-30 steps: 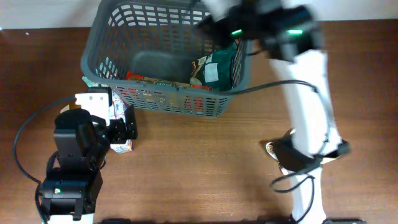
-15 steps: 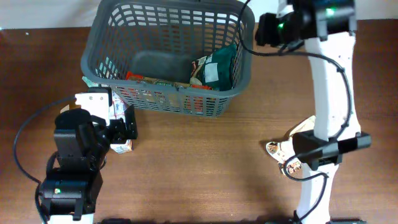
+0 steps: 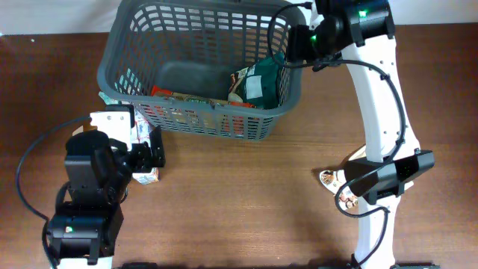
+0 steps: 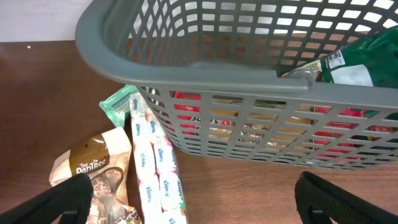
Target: Pack container
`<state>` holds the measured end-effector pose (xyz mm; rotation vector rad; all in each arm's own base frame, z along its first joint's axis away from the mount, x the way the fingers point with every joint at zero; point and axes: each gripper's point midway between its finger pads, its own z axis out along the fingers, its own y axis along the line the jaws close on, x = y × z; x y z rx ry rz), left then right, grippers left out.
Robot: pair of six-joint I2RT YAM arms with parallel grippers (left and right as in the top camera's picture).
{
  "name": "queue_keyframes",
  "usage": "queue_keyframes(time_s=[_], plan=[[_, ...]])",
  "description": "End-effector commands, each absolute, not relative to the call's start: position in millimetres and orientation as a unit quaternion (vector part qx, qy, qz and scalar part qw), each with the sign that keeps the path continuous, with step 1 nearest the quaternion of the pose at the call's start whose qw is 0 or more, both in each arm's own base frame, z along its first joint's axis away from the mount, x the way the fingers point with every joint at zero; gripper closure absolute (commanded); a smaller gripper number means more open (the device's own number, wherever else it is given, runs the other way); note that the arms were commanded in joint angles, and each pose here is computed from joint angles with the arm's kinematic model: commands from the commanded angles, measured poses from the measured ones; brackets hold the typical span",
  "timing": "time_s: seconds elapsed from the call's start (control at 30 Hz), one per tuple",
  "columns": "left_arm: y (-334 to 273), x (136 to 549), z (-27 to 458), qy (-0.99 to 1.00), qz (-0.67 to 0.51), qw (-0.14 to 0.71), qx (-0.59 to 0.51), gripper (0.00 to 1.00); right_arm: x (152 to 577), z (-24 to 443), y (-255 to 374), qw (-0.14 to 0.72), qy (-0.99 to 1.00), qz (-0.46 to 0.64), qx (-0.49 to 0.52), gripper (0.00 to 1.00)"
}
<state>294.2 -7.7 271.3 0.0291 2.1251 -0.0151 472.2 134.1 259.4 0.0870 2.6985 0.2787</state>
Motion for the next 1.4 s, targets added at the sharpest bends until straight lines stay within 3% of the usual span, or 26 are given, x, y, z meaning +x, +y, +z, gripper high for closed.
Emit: queue_keyframes(time_s=[0.0,0.23,0.93,1.37], plan=[[-6,295,283,0.866,-0.001,0.499,0.018,0.01,471,255,136,0.205,0.973,0.099,0.031,0.31],[-6,294,283,0.866,-0.001,0.499,0.018,0.01,465,234,118,0.176,0.982,0.048,0.049,0.32],[-6,295,283,0.866,-0.001,0.499,0.018,0.01,453,230,19,0.147,0.979,-0.057,0.127,0.31],[-7,295,283,0.866,-0.001,0.499,0.018,0.01,450,235,-15,0.147,0.974,-0.127,0.119,0.30]])
